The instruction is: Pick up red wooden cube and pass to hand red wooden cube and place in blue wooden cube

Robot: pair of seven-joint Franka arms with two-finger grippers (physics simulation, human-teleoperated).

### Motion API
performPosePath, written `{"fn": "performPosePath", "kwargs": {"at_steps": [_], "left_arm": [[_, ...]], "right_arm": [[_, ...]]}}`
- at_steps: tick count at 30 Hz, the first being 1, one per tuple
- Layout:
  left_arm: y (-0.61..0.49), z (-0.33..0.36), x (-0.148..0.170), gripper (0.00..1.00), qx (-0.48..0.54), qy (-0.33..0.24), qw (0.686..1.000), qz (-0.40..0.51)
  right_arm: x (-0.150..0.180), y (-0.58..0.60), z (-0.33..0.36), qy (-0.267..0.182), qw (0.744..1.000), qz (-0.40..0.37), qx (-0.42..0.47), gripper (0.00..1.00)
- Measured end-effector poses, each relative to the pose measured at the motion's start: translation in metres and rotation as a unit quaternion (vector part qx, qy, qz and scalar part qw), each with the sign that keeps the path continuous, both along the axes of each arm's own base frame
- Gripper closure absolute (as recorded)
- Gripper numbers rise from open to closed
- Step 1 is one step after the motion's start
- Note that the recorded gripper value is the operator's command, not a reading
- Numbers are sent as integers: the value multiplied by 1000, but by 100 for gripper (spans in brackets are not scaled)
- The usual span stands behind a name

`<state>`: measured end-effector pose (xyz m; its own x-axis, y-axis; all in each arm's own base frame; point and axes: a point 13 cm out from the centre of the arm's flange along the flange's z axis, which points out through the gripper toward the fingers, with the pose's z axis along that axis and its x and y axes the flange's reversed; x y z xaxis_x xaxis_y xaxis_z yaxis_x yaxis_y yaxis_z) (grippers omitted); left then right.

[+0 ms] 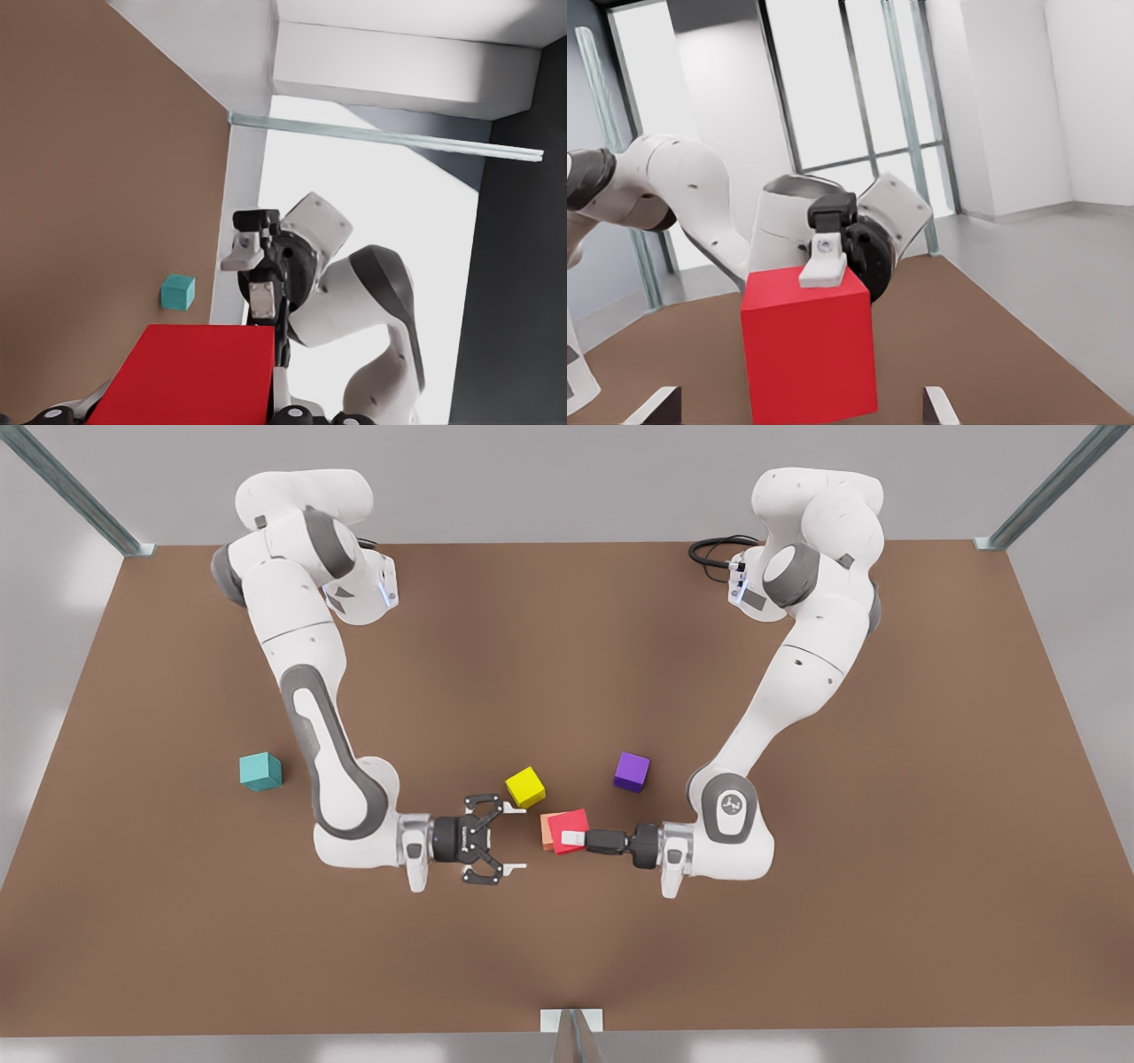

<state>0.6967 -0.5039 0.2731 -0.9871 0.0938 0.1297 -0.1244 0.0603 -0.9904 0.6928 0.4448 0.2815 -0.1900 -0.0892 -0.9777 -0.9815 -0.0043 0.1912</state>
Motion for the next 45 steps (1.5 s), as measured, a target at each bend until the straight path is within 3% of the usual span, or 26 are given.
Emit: {"fn": "performPosePath", "kwargs": {"at_steps": [12, 42, 43, 44, 45], "left_arm": [[-3, -1, 0, 45, 1, -13, 1000, 2], [-16, 0, -5, 43, 6, -26, 1000, 4], [-16, 0, -5, 22, 6, -26, 1000, 4], [-16, 0, -4, 5, 4, -26, 1000, 5], [-16, 1, -4, 0, 2, -26, 1000, 5]], "right_arm": [[8, 19, 1, -65, 997, -33, -8, 0], [-16, 68, -18, -93, 995, -34, -9, 0], [-16, 70, -20, -92, 995, -34, -9, 10], [-16, 70, -20, -92, 995, -35, -10, 31], [-16, 69, -21, -93, 995, -34, -11, 43]]}}
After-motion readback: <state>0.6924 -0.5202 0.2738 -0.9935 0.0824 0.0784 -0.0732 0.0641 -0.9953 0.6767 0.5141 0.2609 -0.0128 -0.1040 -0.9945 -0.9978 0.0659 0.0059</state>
